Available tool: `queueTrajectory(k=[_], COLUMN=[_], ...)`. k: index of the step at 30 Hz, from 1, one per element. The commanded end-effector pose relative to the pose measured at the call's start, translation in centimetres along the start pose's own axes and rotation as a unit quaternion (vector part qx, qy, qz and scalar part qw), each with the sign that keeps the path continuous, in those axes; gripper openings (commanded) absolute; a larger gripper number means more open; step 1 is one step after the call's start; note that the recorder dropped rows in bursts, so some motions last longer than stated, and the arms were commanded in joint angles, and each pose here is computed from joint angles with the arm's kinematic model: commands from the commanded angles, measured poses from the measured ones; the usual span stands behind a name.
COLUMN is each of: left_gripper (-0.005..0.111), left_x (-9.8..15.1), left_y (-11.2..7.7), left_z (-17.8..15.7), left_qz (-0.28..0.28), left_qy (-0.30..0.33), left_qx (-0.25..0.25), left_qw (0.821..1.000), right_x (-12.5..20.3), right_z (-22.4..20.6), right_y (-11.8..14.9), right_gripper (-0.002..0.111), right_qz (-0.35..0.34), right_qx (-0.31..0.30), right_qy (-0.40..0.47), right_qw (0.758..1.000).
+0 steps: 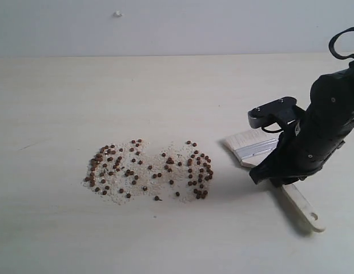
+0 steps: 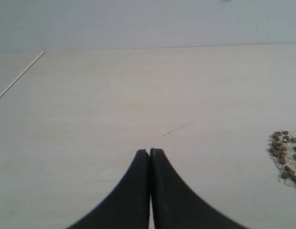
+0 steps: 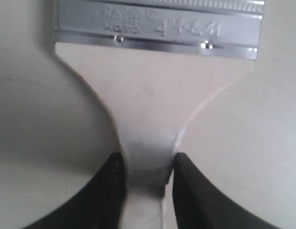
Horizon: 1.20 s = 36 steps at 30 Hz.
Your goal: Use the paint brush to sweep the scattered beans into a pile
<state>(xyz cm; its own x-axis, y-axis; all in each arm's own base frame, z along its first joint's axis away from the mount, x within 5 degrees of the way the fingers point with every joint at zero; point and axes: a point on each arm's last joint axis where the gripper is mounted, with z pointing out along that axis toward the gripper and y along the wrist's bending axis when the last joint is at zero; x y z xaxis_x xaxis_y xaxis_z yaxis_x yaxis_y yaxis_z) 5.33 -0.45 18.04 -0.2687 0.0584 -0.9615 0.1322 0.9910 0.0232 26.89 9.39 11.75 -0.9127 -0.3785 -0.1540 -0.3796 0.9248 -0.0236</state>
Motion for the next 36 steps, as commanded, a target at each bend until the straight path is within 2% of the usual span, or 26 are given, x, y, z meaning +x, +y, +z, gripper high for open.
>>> queueTrajectory(k=[1, 7, 12, 16, 20, 23, 29, 31, 36], left_gripper=[0.0, 0.0, 0.0, 0.0, 0.0, 0.0, 0.0, 0.0, 0.0], left_x=[-0.1, -0.1, -0.1, -0.1, -0.1, -0.1, -0.1, -0.6, -3.1], left_y=[0.0, 0.0, 0.0, 0.0, 0.0, 0.0, 0.0, 0.0, -0.4], left_z=[0.0, 0.0, 0.0, 0.0, 0.0, 0.0, 0.0, -0.1, -0.6], left_qz=[-0.004, -0.004, -0.004, -0.004, -0.004, -0.004, -0.002, 0.014, 0.017], left_qy=[-0.005, -0.005, -0.005, -0.005, -0.005, -0.005, -0.007, -0.035, -0.172], left_qx=[-0.002, -0.002, -0.002, -0.002, -0.002, -0.002, -0.001, -0.002, 0.021], left_qw=[1.0, 1.0, 1.0, 1.0, 1.0, 1.0, 1.0, 0.999, 0.985], right_x=[-0.4, -0.4, 0.1, -0.3, -0.1, 0.2, 0.7, 0.8, 0.8], right_z=[-1.9, -4.5, -6.1, -8.8, -12.0, -13.2, -15.4, -15.9, -16.3], right_y=[-0.3, -0.3, -0.3, 0.5, 1.6, 1.6, 1.6, 1.6, 2.1], right_gripper=[0.0, 0.0, 0.0, 0.0, 0.0, 0.0, 0.0, 0.0, 0.0], right_qz=[0.004, 0.005, 0.004, -0.009, -0.062, -0.07, -0.09, -0.089, -0.094], right_qx=[0.005, 0.007, 0.007, -0.036, -0.107, -0.111, -0.107, -0.105, -0.129], right_qy=[-0.033, -0.066, -0.058, -0.056, 0.031, 0.053, 0.01, -0.005, -0.022], right_qw=[0.999, 0.998, 0.998, 0.998, 0.992, 0.99, 0.99, 0.99, 0.987])
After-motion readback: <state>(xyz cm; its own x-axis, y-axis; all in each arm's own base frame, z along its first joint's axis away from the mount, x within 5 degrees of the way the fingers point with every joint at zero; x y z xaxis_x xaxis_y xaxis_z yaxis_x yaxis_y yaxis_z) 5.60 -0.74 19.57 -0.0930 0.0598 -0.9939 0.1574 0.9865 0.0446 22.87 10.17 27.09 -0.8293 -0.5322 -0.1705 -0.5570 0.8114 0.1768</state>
